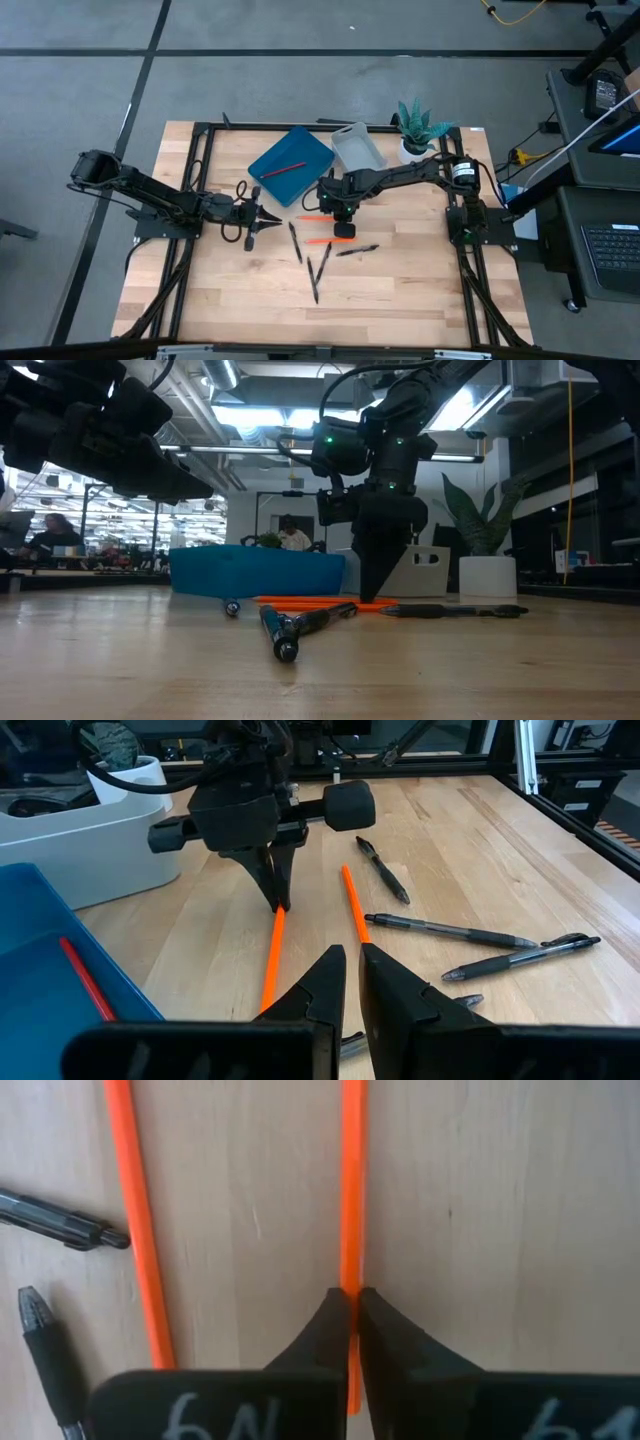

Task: Sort pens & pencils
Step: Put the orange pencil into the blue bin

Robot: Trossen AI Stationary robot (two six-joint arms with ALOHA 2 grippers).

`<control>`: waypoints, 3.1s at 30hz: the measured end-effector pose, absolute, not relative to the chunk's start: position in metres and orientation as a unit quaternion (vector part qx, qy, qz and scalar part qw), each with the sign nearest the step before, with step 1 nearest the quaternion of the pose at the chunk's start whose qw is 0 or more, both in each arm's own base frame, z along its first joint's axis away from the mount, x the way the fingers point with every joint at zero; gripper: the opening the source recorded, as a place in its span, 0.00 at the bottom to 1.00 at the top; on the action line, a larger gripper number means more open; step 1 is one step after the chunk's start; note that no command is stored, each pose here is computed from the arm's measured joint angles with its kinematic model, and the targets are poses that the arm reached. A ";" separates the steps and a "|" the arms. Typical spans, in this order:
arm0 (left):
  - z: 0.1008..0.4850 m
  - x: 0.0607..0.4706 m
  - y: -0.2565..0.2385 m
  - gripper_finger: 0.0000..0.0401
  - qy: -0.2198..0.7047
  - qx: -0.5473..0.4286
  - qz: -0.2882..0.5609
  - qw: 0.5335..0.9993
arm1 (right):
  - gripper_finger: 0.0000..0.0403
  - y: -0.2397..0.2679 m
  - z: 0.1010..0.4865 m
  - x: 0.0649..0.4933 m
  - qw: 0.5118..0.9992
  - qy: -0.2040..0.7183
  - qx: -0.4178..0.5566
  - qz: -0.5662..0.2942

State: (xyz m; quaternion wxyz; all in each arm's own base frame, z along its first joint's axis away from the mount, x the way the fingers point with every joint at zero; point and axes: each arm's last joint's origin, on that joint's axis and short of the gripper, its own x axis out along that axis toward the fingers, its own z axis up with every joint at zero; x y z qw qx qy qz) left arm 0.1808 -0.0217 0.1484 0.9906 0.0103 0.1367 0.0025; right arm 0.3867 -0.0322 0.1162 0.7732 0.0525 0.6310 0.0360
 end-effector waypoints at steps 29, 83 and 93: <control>0.147 0.180 -0.022 0.07 0.145 0.013 0.003 0.989 | 0.00 -0.034 0.146 0.404 0.766 0.640 0.041 0.053; 0.145 0.180 -0.022 0.07 0.157 0.015 0.003 0.988 | 0.06 -0.023 0.123 0.418 0.774 0.631 0.007 0.052; 0.145 0.180 -0.022 0.07 0.157 0.014 0.003 0.988 | 0.02 -0.022 0.123 0.417 0.769 0.636 0.017 0.060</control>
